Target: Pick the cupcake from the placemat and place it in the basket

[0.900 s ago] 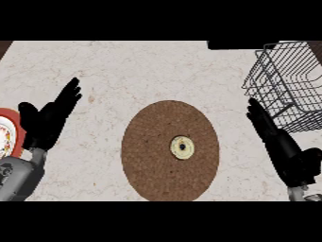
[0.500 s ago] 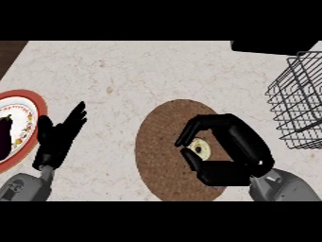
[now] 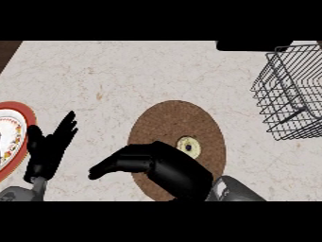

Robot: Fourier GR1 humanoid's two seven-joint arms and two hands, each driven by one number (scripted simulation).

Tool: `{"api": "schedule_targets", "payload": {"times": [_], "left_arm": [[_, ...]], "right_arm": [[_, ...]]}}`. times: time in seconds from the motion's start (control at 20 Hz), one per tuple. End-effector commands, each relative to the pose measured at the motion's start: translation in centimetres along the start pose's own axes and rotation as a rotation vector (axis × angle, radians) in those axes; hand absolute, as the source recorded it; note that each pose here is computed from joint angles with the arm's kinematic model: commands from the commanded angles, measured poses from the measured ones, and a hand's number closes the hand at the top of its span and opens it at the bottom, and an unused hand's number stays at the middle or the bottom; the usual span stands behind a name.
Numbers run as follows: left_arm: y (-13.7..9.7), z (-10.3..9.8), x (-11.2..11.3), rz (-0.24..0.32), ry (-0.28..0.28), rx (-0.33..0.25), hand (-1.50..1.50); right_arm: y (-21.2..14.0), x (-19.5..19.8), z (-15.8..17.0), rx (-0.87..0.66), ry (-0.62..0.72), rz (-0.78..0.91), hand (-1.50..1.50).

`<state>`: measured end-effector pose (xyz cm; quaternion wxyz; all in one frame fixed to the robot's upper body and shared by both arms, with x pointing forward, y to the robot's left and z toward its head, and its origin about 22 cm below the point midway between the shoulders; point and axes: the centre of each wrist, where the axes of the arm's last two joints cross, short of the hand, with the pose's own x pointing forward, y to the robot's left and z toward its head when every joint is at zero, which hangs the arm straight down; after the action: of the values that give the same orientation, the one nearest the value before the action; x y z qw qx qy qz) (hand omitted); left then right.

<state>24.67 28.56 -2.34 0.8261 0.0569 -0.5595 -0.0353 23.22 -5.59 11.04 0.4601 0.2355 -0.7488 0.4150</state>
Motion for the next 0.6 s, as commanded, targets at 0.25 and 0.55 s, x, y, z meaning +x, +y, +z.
{"api": "schedule_targets", "payload": {"times": [0.25,0.55], "left_arm": [[0.6,2.0,-4.4,0.008,0.177,0.053,0.00],[0.9,3.0,-4.5,0.004,0.178,0.048,0.00]], "right_arm": [[-9.3,7.5,-1.3,-0.031,0.187,0.681,-1.50],[-14.4,14.6,-1.9,0.087,0.300,0.835,-1.50]]}}
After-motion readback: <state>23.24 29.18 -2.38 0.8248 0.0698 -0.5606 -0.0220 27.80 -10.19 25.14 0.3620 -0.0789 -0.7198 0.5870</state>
